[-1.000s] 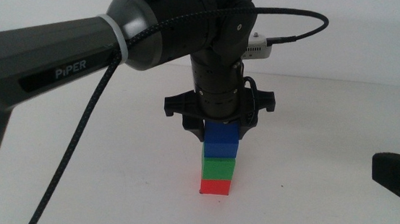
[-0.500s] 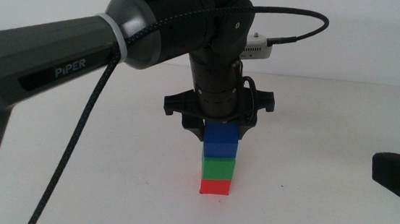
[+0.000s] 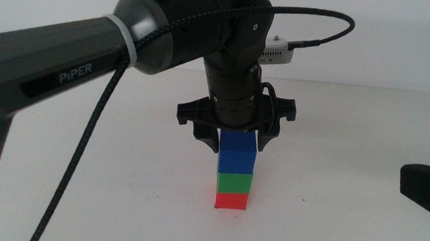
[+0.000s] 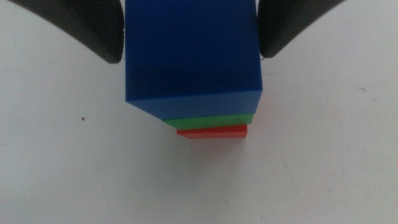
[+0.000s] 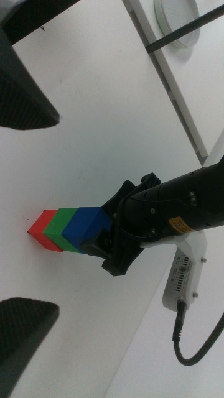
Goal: Stack red cubes first, then green, then blue cubes in a specific spot.
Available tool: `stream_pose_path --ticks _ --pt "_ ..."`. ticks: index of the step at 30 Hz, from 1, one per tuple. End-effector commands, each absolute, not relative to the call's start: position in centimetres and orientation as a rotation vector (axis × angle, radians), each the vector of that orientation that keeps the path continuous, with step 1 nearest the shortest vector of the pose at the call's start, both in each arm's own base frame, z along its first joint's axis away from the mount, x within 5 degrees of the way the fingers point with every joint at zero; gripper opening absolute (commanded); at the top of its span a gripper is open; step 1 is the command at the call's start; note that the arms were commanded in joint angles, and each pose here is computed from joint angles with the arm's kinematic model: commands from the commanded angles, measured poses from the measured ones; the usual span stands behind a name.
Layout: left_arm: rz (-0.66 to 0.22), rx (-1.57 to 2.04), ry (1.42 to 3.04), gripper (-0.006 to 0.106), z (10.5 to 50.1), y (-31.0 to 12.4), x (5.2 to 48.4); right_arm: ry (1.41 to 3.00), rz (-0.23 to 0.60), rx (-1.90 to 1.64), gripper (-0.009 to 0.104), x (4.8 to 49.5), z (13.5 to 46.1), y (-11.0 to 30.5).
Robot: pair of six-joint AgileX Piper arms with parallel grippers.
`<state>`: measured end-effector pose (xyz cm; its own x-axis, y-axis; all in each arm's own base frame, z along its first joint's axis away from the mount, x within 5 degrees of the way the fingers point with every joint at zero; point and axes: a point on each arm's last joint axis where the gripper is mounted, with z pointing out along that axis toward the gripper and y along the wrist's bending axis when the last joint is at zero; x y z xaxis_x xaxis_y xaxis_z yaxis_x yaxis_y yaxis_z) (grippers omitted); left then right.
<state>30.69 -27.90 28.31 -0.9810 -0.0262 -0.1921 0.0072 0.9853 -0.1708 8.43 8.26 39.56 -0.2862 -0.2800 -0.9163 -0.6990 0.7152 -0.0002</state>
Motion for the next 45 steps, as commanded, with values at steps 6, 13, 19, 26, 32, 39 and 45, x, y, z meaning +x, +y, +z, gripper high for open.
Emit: stream_pose_path --ticks 6,13,19,26,32,39,45 --pt "-0.272 0.07 2.914 0.071 29.1 -27.8 30.6 1.86 0.49 -0.766 0.092 8.4 39.5 8.2" --pt "-0.338 0.329 2.685 0.071 36.7 -25.2 28.4 1.86 0.49 -0.766 0.092 8.4 39.5 8.2" --pt "-0.254 0.691 2.312 0.071 45.6 -18.9 23.9 1.86 0.49 -0.766 0.092 8.4 39.5 8.2" --pt "-0.138 0.807 2.013 0.093 51.6 -12.3 18.0 1.86 0.49 -0.766 0.092 8.4 39.5 8.2" --pt "-0.092 0.696 1.927 0.094 53.9 -8.4 14.9 1.86 0.49 -0.766 0.092 8.4 39.5 8.2" --pt "-0.133 0.399 2.086 0.094 50.7 -4.2 13.3 1.86 0.49 -0.766 0.092 8.4 39.5 8.2" --pt "-0.122 0.1 1.927 0.094 45.6 -1.3 10.2 1.862 0.495 -0.765 0.092 8.4 39.5 8.2"
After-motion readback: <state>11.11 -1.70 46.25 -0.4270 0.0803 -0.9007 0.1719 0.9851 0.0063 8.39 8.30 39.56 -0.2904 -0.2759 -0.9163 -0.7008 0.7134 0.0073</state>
